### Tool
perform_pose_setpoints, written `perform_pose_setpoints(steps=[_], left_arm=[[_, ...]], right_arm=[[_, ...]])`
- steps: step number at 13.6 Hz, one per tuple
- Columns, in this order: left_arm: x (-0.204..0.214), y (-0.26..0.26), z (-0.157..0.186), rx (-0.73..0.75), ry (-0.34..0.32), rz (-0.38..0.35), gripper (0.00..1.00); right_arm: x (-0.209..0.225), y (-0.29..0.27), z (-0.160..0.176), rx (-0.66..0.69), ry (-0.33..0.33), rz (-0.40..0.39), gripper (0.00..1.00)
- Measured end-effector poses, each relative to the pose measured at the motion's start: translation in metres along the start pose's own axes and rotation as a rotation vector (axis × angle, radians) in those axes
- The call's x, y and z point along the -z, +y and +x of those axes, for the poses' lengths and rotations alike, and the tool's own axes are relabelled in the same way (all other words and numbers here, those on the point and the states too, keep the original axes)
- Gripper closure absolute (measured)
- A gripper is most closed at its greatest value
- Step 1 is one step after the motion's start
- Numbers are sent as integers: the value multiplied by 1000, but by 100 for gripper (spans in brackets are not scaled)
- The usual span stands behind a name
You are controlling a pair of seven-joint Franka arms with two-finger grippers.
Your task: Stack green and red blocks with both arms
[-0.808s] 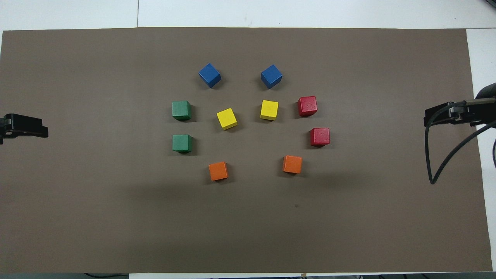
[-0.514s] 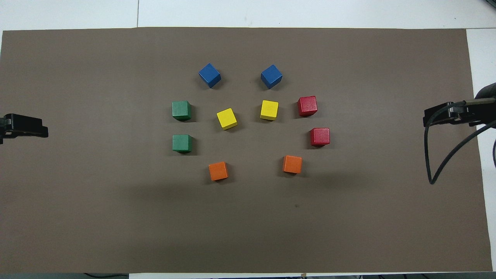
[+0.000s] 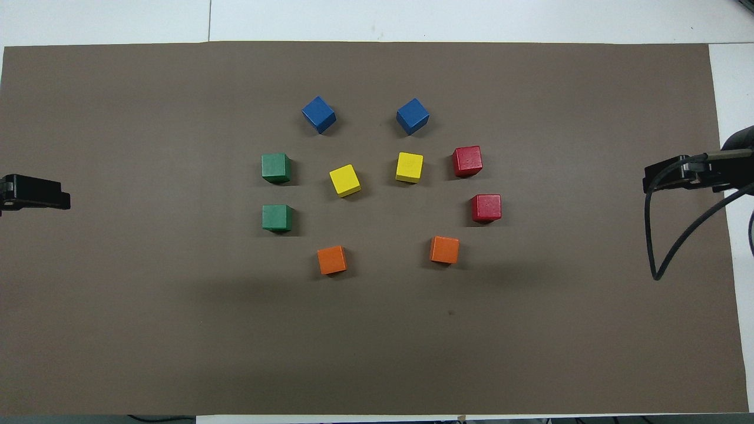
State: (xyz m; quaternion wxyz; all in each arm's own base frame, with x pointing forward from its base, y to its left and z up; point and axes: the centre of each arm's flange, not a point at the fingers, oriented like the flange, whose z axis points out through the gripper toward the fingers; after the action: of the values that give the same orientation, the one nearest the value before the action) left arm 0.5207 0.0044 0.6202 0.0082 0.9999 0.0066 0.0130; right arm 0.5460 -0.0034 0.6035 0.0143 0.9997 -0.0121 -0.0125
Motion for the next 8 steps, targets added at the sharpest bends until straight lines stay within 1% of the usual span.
perform_pose_setpoints(steps=[2, 3, 6, 8], left_arm=[[-6, 9, 3, -20, 21, 0, 0], [-11, 22, 4, -38, 31, -1, 0], [-40, 84, 4, -83, 46, -8, 0], [-72, 122, 4, -119, 51, -13, 0]], right_arm=[[0, 0, 0, 0, -1, 0, 0], [-1, 0, 0, 0, -1, 0, 0], [-5, -5, -1, -13, -11, 7, 0], [-8, -24, -2, -33, -19, 12, 0]])
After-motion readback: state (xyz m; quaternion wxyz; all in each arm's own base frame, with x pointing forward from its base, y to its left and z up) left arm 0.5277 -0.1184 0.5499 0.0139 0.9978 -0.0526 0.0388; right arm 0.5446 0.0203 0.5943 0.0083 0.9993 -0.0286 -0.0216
